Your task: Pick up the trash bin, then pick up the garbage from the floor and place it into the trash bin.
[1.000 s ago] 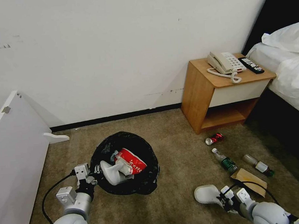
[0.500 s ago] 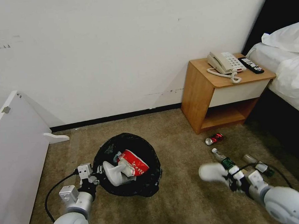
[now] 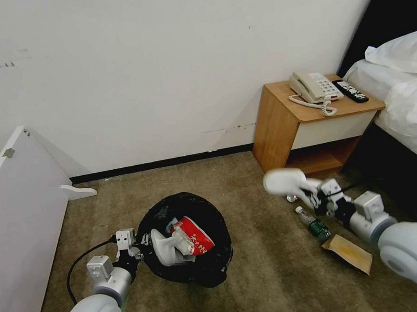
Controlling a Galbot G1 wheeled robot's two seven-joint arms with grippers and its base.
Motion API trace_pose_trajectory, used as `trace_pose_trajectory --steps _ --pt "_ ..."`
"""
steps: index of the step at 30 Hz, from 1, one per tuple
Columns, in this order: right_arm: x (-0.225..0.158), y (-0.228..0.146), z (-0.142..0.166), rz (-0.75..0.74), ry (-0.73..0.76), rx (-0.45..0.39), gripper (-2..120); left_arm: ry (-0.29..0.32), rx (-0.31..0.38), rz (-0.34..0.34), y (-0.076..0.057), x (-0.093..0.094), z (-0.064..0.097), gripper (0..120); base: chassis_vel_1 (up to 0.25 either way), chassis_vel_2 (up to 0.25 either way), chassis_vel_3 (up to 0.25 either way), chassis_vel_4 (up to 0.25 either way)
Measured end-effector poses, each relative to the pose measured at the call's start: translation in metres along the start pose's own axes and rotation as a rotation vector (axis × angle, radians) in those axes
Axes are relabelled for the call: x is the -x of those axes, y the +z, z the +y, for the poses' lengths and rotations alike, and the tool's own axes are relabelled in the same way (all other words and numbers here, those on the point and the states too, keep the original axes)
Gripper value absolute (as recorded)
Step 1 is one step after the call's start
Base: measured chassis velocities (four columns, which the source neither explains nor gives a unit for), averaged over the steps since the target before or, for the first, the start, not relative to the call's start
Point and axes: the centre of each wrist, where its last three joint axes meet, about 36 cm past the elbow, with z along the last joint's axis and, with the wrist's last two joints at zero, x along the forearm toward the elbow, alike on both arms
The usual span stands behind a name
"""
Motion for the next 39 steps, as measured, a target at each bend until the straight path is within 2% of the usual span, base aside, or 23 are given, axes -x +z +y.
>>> trace_pose_trajectory --steps 6,17,20,28,34,39 --pt "-0.005 -0.024 -0.001 -0.131 -0.052 0.052 5 0.046 0.017 0.037 -0.007 0.003 -0.004 4 0.000 0.000 0.000 0.000" --pt "-0.008 -0.036 0.007 -0.278 -0.195 0.135 5 0.128 0.058 0.098 -0.019 0.013 -0.010 4 0.000 0.000 0.000 0.000" --pt "-0.009 -0.040 0.010 -0.322 -0.267 0.175 5 0.155 0.100 0.122 -0.020 0.021 -0.012 4 0.000 0.000 0.000 0.000" --pt "-0.010 -0.043 0.011 -0.369 -0.361 0.193 5 0.210 0.118 0.153 -0.020 0.035 -0.026 4 0.000 0.000 0.000 0.000" --pt "-0.008 -0.037 0.016 -0.368 -0.404 0.213 5 0.252 0.121 0.166 -0.021 0.049 -0.040 4 0.000 0.000 0.000 0.000" --pt "-0.006 -0.032 0.020 -0.360 -0.430 0.225 5 0.268 0.125 0.167 -0.024 0.057 -0.047 4 0.000 0.000 0.000 0.000"
